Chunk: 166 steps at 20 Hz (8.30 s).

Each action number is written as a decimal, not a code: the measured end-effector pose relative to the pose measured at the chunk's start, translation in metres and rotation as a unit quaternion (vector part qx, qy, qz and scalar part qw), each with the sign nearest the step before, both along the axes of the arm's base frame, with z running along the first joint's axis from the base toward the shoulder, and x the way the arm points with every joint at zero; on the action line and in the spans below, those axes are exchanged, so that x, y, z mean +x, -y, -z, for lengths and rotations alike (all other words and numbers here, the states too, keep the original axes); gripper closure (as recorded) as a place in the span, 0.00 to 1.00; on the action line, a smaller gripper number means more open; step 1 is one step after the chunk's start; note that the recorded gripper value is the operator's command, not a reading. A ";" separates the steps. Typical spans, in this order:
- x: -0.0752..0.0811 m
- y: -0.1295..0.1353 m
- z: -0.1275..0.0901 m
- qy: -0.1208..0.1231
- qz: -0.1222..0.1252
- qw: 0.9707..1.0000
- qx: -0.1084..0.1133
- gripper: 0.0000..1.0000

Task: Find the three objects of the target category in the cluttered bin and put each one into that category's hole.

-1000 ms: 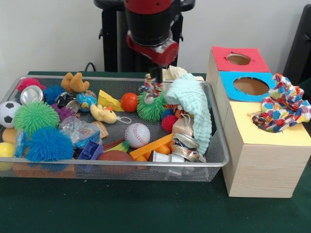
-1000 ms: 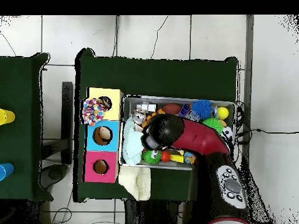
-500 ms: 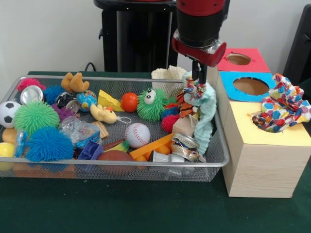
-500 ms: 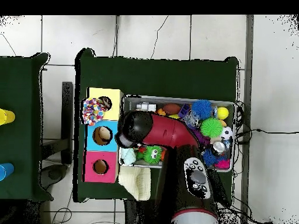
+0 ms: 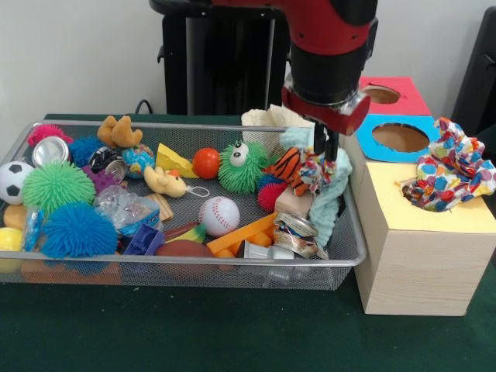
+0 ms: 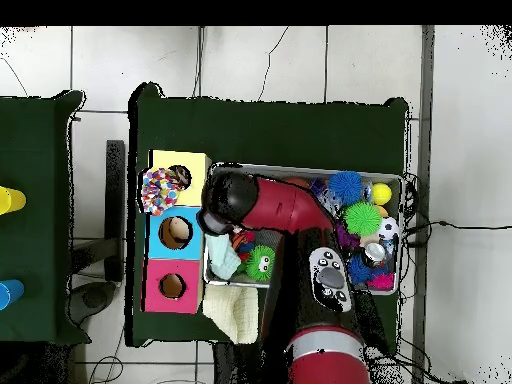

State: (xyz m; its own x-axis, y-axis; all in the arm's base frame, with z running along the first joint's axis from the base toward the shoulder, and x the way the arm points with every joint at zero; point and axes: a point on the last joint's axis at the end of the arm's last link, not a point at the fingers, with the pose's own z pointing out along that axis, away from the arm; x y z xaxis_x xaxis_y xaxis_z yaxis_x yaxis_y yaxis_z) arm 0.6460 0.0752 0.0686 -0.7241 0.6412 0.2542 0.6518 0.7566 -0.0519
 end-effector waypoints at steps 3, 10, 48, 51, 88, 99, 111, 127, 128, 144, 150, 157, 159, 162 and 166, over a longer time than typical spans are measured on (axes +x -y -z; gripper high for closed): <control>0.023 0.003 0.005 -0.004 -0.003 1.000 -0.002 1.00; 0.053 -0.017 -0.005 -0.025 -0.027 0.999 -0.002 1.00; 0.097 -0.110 -0.038 0.000 -0.020 1.000 0.001 1.00; 0.081 -0.109 -0.046 -0.015 -0.009 1.000 0.008 1.00; 0.049 -0.069 -0.133 -0.057 0.031 0.998 0.001 1.00; 0.089 -0.029 -0.085 -0.044 0.021 0.998 -0.043 1.00; 0.104 -0.004 -0.061 -0.044 0.025 0.997 -0.052 1.00; 0.121 -0.086 -0.111 0.005 -0.021 0.999 -0.042 1.00; 0.124 -0.085 -0.109 0.006 -0.021 0.999 -0.042 1.00; 0.141 -0.054 -0.059 -0.013 -0.010 0.999 -0.045 1.00; 0.147 -0.060 -0.055 -0.016 -0.016 0.999 -0.042 1.00; 0.151 -0.062 -0.055 -0.015 -0.019 0.999 -0.042 1.00; 0.151 -0.063 -0.054 -0.015 -0.019 0.999 -0.042 1.00; 0.150 -0.065 -0.055 -0.015 -0.021 0.999 -0.042 1.00; 0.150 -0.068 -0.055 -0.014 -0.022 0.999 -0.041 1.00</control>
